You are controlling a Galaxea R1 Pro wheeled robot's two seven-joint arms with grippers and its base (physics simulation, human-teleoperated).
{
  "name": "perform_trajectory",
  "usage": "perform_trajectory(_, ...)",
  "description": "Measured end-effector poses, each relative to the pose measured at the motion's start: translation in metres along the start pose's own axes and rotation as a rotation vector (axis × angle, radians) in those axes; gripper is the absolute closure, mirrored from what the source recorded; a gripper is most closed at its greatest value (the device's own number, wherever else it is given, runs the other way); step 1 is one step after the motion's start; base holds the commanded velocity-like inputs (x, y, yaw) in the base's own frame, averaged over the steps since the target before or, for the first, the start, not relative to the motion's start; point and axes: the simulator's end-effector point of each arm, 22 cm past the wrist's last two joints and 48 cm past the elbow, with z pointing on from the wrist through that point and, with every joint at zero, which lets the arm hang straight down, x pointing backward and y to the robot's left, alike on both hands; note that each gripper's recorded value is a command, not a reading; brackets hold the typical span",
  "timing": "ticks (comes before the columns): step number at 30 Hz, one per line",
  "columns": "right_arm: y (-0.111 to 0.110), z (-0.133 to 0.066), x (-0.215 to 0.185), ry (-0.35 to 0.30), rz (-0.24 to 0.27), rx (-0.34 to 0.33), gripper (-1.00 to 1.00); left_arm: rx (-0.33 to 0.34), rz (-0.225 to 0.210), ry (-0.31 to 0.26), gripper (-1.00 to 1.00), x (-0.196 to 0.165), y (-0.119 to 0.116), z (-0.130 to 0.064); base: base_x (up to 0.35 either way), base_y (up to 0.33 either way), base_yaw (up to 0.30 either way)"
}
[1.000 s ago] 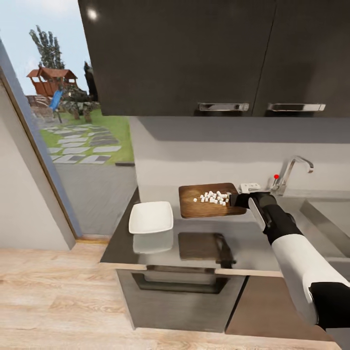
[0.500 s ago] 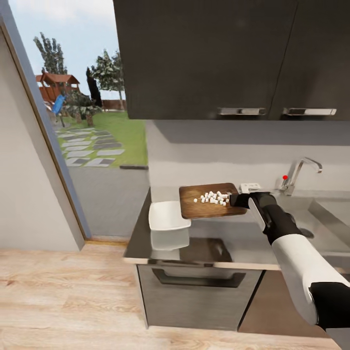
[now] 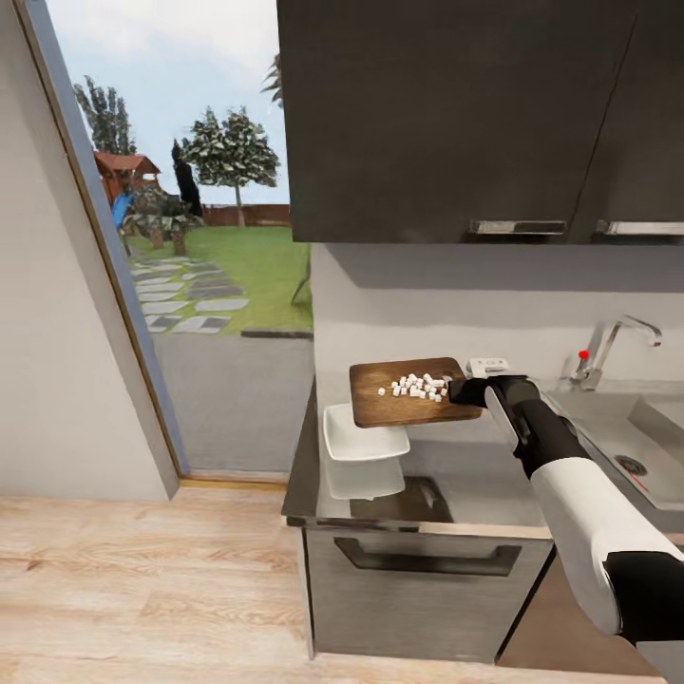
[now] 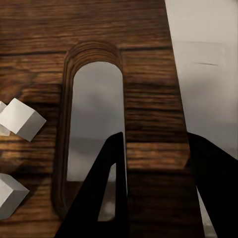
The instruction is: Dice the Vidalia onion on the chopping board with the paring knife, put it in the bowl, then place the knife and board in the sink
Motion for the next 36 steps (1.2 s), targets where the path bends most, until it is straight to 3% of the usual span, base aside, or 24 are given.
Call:
perform_trajectory(19, 0.008, 0.0, 0.001, 0.005, -0.044, -0.003, 1.0, 0.0, 0.0, -0.002, -1.0, -0.001, 0.0, 0.0, 0.059, 0.003, 0.0)
perform_trajectory(25, 0.017, 0.001, 0.003, 0.01, -0.09, -0.008, 1.0, 0.0, 0.0, -0.001, -1.0, -0.001, 0.0, 0.0, 0.0, 0.0, 0.0)
perform_trajectory(36, 0.014, 0.001, 0.002, 0.008, -0.098, -0.004, 1.0, 0.0, 0.0, -0.002, -1.0, -0.001, 0.0, 0.0, 0.0, 0.0, 0.0)
